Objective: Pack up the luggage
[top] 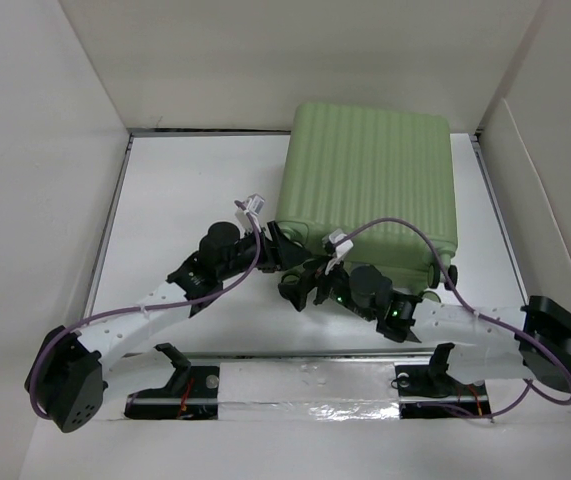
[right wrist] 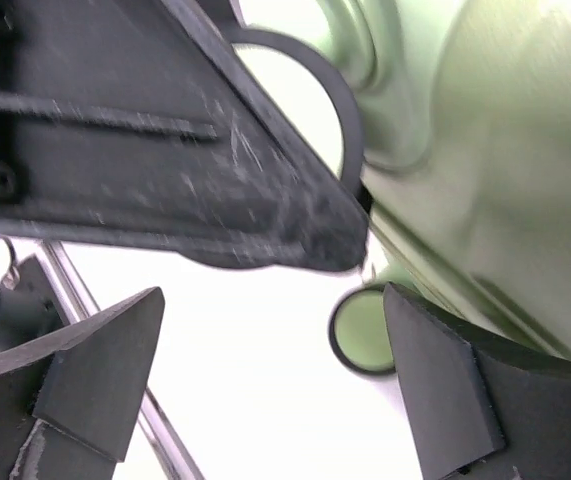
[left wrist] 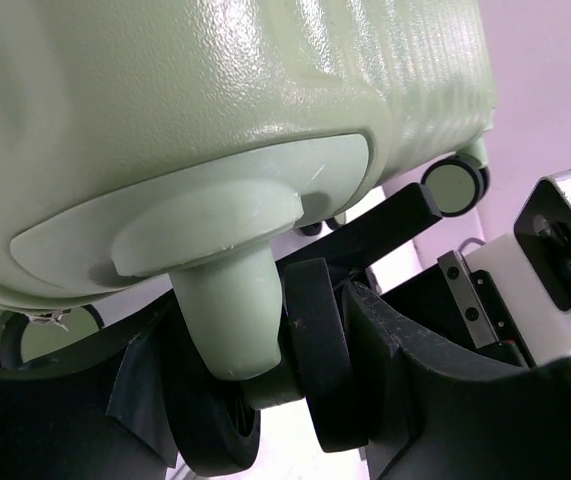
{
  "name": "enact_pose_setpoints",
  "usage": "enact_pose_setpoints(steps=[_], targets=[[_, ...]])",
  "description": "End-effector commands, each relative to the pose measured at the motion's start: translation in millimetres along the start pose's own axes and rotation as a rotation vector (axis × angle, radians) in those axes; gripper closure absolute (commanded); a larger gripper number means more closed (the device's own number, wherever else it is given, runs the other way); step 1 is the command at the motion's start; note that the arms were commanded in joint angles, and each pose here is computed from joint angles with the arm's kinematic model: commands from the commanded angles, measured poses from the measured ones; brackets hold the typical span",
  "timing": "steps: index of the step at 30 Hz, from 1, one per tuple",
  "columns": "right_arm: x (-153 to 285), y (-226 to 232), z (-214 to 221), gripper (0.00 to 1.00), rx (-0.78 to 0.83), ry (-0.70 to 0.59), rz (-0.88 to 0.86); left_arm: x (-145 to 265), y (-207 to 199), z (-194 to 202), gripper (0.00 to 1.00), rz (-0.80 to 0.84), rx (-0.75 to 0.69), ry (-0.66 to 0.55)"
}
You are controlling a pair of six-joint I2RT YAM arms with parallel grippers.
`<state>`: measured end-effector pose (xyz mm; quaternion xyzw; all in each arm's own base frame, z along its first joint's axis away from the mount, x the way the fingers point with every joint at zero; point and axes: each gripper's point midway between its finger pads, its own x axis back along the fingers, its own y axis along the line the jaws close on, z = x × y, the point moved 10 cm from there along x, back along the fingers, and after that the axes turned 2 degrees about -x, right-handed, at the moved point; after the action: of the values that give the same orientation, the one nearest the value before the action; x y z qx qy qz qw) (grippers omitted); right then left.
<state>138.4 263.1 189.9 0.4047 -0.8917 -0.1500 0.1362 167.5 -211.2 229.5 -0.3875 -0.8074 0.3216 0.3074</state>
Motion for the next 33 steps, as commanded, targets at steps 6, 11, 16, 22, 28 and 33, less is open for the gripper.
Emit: enact_pose_setpoints(steps=[6, 11, 16, 22, 28, 33], targets=[[14.8, 2.6, -29.4, 0.01, 0.064, -0.054, 0.057, 21.3, -60.6, -16.1, 0.51, 0.482, -0.108, -0.067], [13.8, 9.6, -52.3, 0.00, 0.044, -0.161, 0.052, 25.6, -57.4, -11.3, 0.47, 0.496, -0.044, -0.096], [-2.6, 23.1, -55.9, 0.01, 0.049, -0.196, 0.000, 26.5, -57.6, -10.2, 0.41, 0.510, 0.002, -0.101], [-16.4, 29.7, -57.9, 0.11, 0.014, -0.318, 0.030, 29.3, -55.8, -5.8, 0.35, 0.534, 0.040, -0.097], [-18.9, 33.3, -58.4, 0.12, -0.033, -0.421, 0.112, 30.8, -50.9, -0.8, 0.35, 0.520, 0.063, -0.089], [-19.6, 34.3, -57.4, 0.08, -0.014, -0.415, 0.231, 31.7, -49.9, -1.1, 0.36, 0.498, 0.061, -0.099]])
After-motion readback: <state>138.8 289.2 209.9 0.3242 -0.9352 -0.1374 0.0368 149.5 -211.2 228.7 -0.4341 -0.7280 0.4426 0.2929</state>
